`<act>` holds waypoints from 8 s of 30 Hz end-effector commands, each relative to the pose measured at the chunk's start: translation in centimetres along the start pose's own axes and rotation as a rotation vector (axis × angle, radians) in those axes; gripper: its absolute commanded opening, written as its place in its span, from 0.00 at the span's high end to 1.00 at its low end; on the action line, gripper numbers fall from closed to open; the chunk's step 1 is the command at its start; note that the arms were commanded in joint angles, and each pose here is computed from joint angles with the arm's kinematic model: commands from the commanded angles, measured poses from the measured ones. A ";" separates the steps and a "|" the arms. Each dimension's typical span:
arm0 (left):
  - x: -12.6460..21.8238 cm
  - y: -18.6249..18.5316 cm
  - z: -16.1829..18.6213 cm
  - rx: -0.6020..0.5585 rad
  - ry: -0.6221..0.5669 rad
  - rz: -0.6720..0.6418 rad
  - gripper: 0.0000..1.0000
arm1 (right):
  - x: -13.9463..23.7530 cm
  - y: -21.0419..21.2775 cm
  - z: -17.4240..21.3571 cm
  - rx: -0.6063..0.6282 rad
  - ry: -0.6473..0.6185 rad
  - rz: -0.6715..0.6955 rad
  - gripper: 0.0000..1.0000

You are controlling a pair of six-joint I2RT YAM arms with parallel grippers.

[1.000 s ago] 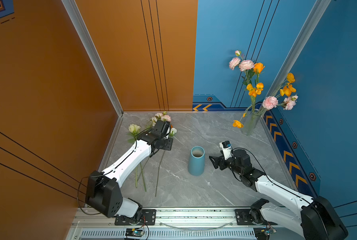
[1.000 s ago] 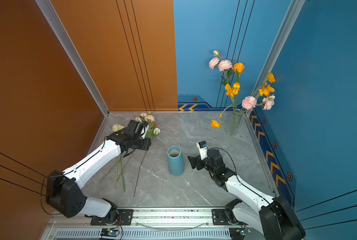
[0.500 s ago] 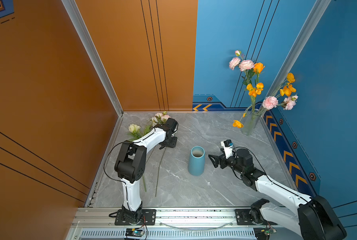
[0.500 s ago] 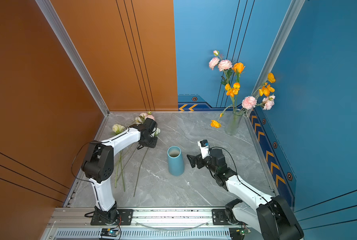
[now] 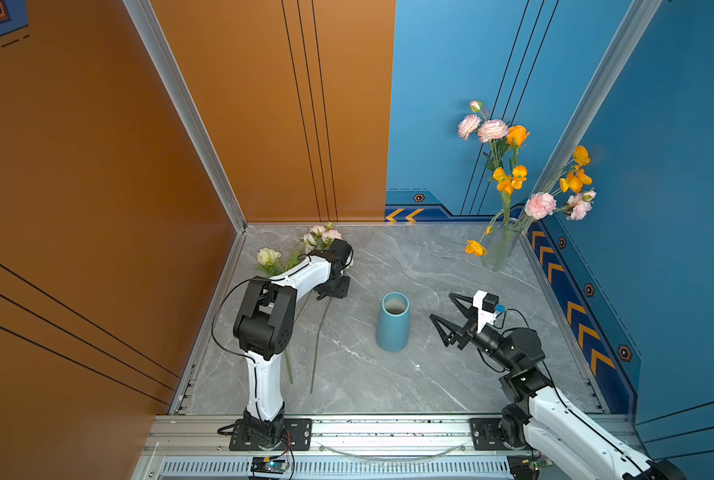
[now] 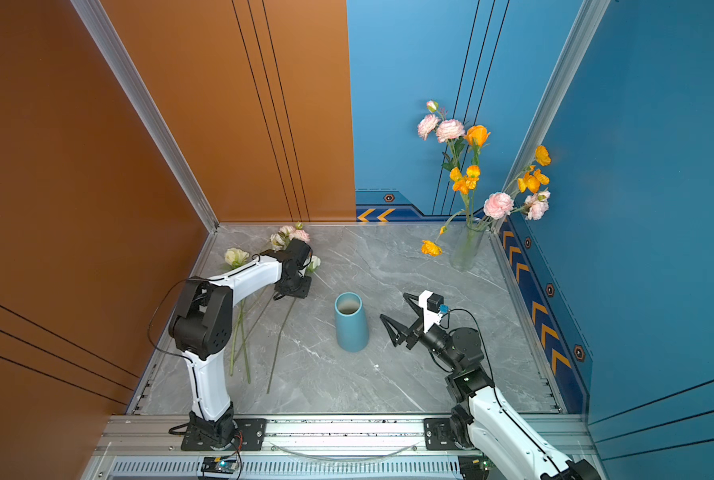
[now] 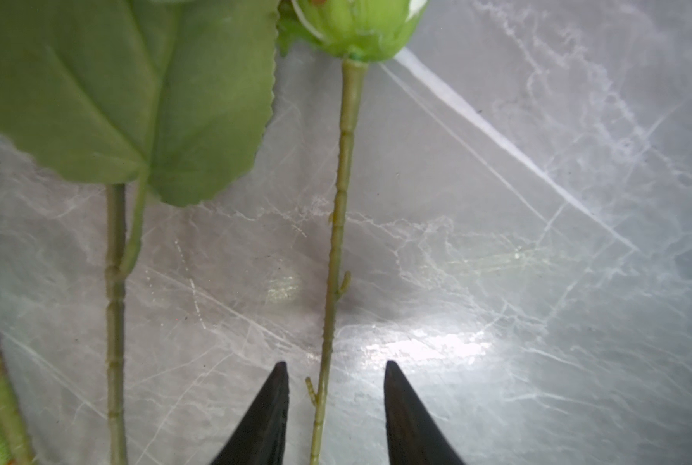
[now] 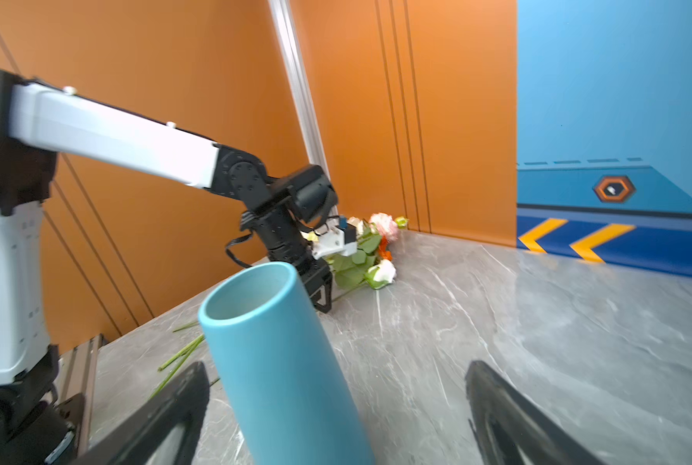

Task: Arrange the flowers into the vase
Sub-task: 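Lower the left gripper onto a white rose stem while the right gripper withdraws, then lift the white rose with the left gripper and carry it over the teal vase, then lower the white rose stem into the teal vase and open the left gripper, then move the left gripper back to the pile and grasp a pink rose stem, then lift the pink rose with the left gripper and carry it over the teal vase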

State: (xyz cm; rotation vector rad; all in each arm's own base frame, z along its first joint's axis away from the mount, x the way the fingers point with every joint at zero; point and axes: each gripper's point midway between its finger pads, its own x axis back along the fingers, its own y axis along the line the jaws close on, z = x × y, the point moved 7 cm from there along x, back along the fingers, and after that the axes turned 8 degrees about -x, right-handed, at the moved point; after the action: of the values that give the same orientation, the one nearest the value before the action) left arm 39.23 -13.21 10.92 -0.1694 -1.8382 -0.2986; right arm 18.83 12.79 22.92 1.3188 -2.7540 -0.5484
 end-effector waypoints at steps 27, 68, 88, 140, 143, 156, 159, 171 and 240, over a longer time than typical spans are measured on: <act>28.0 -1.4 3.3 -0.075 -0.724 0.111 1.00 | -0.7 3.3 0.3 0.127 0.070 -0.166 0.00; 45.9 -10.9 7.0 -0.393 -1.819 0.295 1.00 | -0.9 3.2 0.9 0.155 0.090 -0.137 0.00; 41.7 -11.3 4.7 -0.400 -1.717 0.348 1.00 | -1.2 2.6 1.3 0.135 0.103 -0.124 0.00; 27.2 -13.4 7.0 -0.350 -1.317 0.416 0.48 | -1.2 2.8 1.1 0.139 0.102 -0.131 0.00; 27.2 -10.2 6.9 -0.264 -1.219 0.216 0.46 | -1.2 2.9 1.1 0.140 0.105 -0.132 0.00; 14.6 6.9 6.6 0.177 -0.391 -0.045 0.54 | -1.6 3.1 1.3 0.153 0.128 -0.144 0.00; 11.8 8.1 5.0 0.162 -0.318 -0.062 0.57 | -1.6 3.1 1.5 0.152 0.135 -0.145 0.00; 4.0 10.2 3.4 0.073 -0.076 -0.109 0.61 | -2.0 3.9 1.9 0.162 0.166 -0.215 0.00; 34.5 3.2 7.7 0.233 -1.402 0.270 1.00 | -2.4 3.2 2.3 0.145 0.180 -0.179 0.00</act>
State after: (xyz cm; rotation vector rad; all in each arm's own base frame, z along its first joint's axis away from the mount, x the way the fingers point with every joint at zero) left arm 24.80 -9.07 38.32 -0.5337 -2.9901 0.2025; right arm 17.50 17.31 21.33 1.5635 -2.5587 -0.2072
